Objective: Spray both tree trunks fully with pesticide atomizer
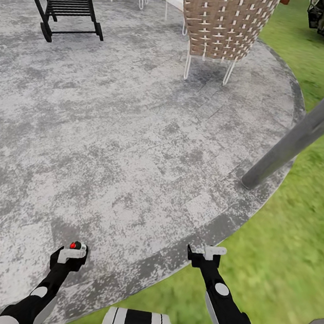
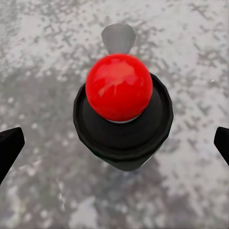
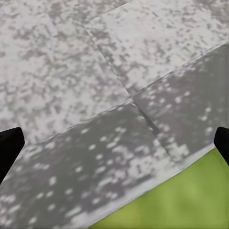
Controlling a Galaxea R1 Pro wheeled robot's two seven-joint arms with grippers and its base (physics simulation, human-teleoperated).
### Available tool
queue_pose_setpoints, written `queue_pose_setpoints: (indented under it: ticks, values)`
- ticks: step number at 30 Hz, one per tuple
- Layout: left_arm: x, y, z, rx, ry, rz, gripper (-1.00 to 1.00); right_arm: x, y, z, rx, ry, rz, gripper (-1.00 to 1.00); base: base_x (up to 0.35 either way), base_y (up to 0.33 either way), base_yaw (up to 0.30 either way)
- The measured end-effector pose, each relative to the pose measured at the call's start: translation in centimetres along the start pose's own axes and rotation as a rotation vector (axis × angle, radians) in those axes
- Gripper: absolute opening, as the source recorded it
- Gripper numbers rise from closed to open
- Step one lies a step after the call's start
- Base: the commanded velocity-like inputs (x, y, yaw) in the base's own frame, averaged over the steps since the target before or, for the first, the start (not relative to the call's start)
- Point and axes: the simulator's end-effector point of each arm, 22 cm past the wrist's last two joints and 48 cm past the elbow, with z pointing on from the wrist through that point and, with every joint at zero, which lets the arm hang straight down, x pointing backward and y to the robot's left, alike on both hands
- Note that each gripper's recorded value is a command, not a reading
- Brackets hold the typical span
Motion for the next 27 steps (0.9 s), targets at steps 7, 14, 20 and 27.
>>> queue_pose_setpoints:
  ticks: [7, 14, 20, 27]
  values:
    - [-0.4, 0.0, 0.0, 0.000, -0.007, -0.001, 1.00, -0.4, -0.1, -0.1, 0.001, -0.006, -0.001, 1.00, 0.000, 0.000, 0.000]
    - [-0.8, 0.0, -0.1, -0.001, -0.013, -0.001, 1.00, -0.7, -0.1, -0.2, 0.002, -0.011, -0.002, 1.00, 0.000, 0.000, 0.000]
    - [-0.8, 0.0, -0.1, 0.000, -0.014, -0.001, 1.00, -0.7, -0.1, -0.2, 0.002, -0.012, -0.002, 1.00, 0.000, 0.000, 0.000]
    - [-1.1, 0.0, -0.1, 0.000, -0.020, -0.002, 1.00, -1.0, -0.2, -0.2, 0.003, -0.016, -0.002, 1.00, 0.000, 0.000, 0.000]
